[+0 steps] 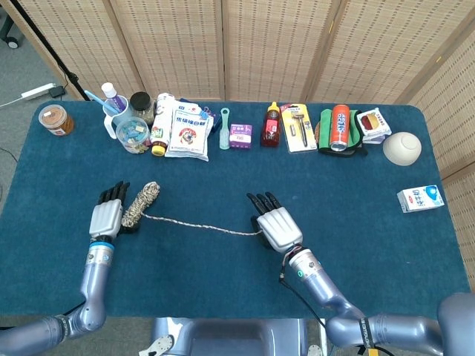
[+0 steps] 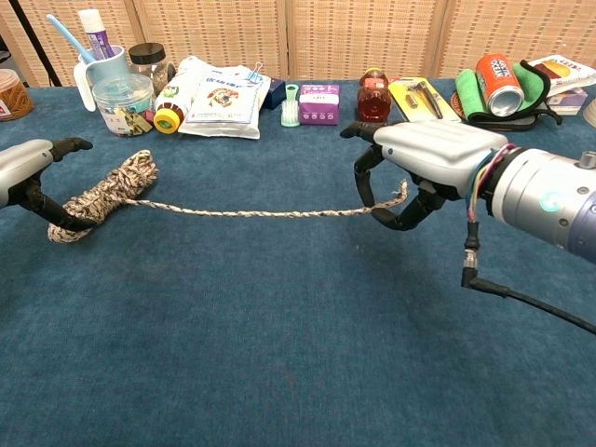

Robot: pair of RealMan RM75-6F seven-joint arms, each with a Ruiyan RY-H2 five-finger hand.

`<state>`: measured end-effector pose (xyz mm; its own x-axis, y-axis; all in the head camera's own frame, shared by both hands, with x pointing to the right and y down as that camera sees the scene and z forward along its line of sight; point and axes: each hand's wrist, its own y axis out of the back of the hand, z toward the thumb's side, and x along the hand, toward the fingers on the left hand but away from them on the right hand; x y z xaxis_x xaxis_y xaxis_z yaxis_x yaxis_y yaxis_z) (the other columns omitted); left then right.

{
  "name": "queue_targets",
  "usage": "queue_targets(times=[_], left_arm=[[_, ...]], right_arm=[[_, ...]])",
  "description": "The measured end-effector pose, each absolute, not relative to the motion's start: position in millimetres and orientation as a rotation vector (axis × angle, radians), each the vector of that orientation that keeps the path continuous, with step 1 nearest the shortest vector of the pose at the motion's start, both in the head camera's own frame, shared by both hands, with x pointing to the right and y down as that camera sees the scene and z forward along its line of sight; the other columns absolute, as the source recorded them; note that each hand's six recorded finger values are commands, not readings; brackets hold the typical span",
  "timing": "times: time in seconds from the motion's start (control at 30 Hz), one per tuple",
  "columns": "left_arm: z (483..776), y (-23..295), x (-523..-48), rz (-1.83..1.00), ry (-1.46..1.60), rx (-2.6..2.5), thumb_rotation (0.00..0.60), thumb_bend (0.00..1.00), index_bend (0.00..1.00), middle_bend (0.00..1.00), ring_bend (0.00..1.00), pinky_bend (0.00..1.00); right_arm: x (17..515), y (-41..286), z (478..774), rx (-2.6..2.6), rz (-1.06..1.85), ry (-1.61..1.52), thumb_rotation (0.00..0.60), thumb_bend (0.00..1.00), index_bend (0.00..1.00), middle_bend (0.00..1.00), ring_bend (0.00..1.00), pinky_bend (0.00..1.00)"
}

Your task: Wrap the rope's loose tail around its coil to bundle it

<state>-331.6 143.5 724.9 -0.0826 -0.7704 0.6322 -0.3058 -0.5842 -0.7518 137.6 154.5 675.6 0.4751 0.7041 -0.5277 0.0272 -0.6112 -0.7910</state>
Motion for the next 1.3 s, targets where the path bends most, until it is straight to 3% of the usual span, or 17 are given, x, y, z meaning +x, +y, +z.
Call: queue_targets(times=[0.27, 0.47, 0.67, 1.13, 1.3], left_arm=[[731.1, 147.6, -332.6, -1.76, 1.092, -1.826, 0.6, 0.2, 0.0, 0.0, 0.0, 0.01], [730.7, 149.7, -332.9, -1.783, 1.096, -1.783, 0.6, 0.2, 0.0, 0.0, 0.0, 0.21], [730.3, 150.2, -331.6, -1.81, 1.067, -1.72, 0.6, 0.23, 0.0, 0.01, 0.18, 0.4], [732.7, 149.4, -322.9, -1.787, 1.055, -1.716, 0.6, 0.45, 0.36, 0.3, 0.42, 0.6], [733.6, 149.1, -320.7, -1.768, 1.053, -1.718, 0.6, 0.49, 0.41, 0.34, 0.46, 0.62]], right_arm=[[138.3, 153.8, 674.5, -1.985, 1.165, -0.613, 0.6, 0.56, 0.65, 0.0, 0.0, 0.0], [139.1, 153.2, 673.5, -1.983, 1.164, -0.615, 0.6, 0.57, 0.66, 0.0, 0.0, 0.0], [141.1, 152.3, 673.7, -1.985, 1.167, -0.621, 0.6, 0.57, 0.66, 0.0, 0.0, 0.0], [143.6, 150.6, 672.5, -1.98, 1.167, -0.626, 0.6, 0.58, 0.67, 0.0, 0.0, 0.0], [145.5, 151.1, 673.4, -1.98, 1.171, -0.625, 0.6, 0.58, 0.67, 0.0, 0.0, 0.0]])
